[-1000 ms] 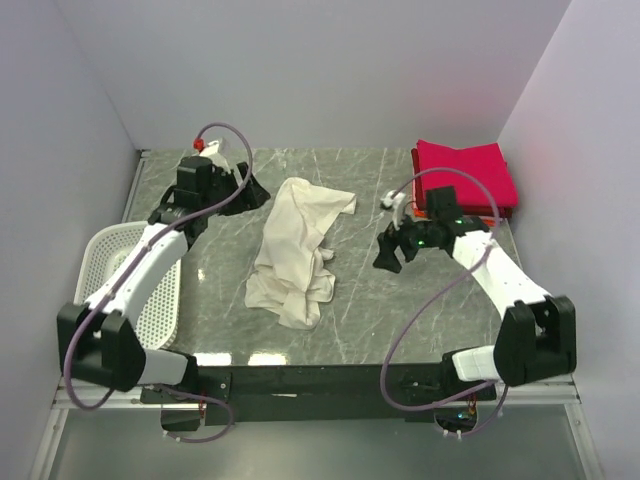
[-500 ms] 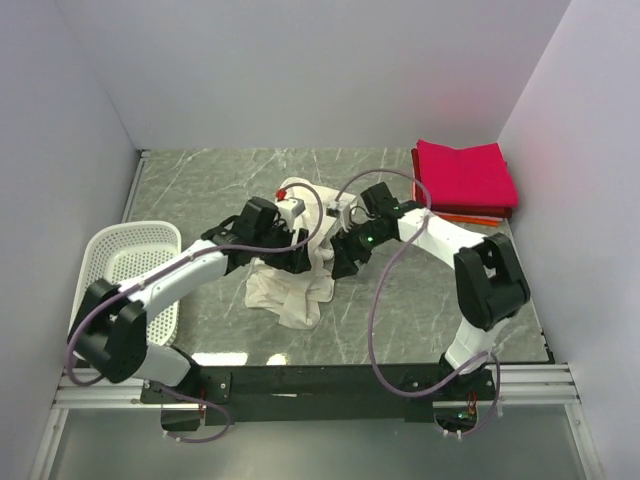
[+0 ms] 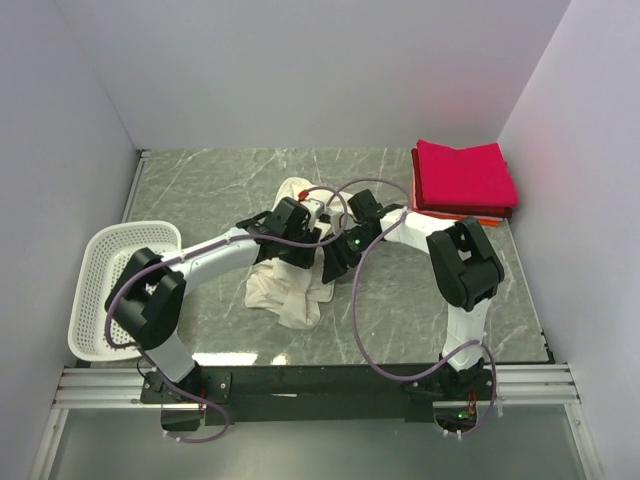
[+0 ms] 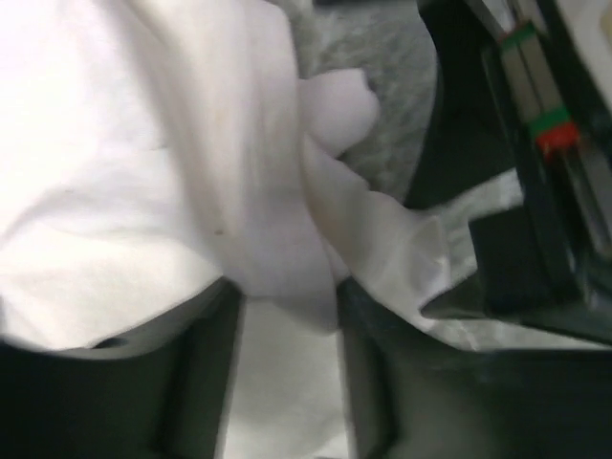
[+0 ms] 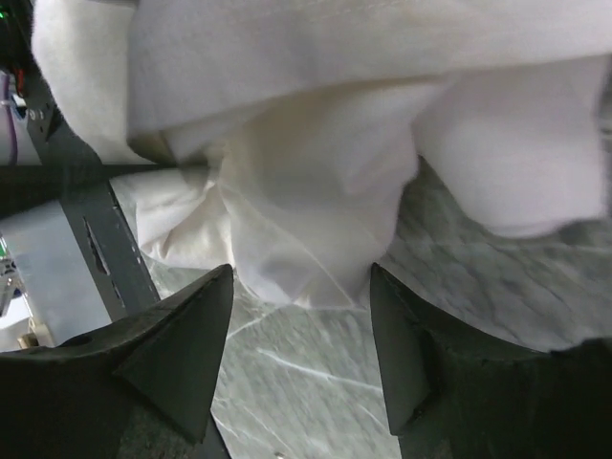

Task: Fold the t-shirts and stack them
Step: Flatten the tshirt out

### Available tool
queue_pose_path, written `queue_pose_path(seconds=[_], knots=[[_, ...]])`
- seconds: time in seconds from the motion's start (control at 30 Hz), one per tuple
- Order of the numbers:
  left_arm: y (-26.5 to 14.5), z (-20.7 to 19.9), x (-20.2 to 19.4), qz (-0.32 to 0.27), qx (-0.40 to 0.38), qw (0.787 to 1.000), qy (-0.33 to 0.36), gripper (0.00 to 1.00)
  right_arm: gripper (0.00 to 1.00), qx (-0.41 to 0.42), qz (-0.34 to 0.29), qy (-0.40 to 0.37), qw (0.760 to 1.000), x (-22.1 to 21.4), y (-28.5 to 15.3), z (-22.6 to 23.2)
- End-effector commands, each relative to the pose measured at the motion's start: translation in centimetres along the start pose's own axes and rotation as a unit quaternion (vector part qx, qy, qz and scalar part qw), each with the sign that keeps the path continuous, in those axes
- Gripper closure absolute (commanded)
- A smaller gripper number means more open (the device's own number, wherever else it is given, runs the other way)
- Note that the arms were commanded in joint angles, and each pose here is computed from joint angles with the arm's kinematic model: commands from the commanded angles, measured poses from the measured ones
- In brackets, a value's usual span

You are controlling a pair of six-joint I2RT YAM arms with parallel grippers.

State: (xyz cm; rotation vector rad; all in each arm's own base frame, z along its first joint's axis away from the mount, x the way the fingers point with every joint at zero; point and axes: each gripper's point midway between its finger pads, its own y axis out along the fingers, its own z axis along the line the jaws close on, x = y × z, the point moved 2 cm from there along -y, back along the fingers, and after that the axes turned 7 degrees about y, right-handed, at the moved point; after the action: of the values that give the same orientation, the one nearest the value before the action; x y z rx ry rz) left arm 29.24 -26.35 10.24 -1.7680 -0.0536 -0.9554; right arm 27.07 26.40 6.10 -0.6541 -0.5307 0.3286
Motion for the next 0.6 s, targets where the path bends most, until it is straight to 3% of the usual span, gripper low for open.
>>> queue_pose_path(seconds=[0.0,0.07,0.2,0.23,0.27,0.3,0.37,0.57], knots=[[-0.2,1.0,1.6,-0.014,0.04,0.999,-0.005,0.57,0.35,0.001,0.001,-0.005,1.0,0.8,1.3,0.7],[-0.3,1.1,1.7,-0.016,0.044,0.999,-0.008,0.62,0.38,-0.012,0.005,-0.003,1.0,0.9,1.8,0.7],[-0.6,1.4,1.6,-0.019,0.056,0.998,-0.015,0.95,0.53,-0.033,0.006,0.004,0.999,1.2,1.7,0.3],[-1.0,1.4,1.9,-0.027,0.057,0.998,-0.018,0.99,0.63,-0.041,0.002,0.002,0.999,1.5,1.5,0.2],[-1.3,1.8,2.2,-0.034,0.061,0.997,-0.026,0.99,0.7,-0.06,-0.005,0.003,0.998,1.8,1.0,-0.2],[-1.7,2.2,2.1,-0.039,0.067,0.997,-0.031,0.99,0.87,-0.068,-0.013,-0.002,0.998,2.2,0.5,0.0],[-3.8,3.3,3.4,-0.072,0.072,0.993,-0.056,1.0,1.0,-0.091,-0.03,-0.003,0.995,2.9,-0.7,-0.6],[-13.5,8.5,6.8,-0.191,0.085,0.97,-0.126,1.0,1.0,-0.205,-0.097,-0.055,0.973,7.0,-8.5,-1.8]])
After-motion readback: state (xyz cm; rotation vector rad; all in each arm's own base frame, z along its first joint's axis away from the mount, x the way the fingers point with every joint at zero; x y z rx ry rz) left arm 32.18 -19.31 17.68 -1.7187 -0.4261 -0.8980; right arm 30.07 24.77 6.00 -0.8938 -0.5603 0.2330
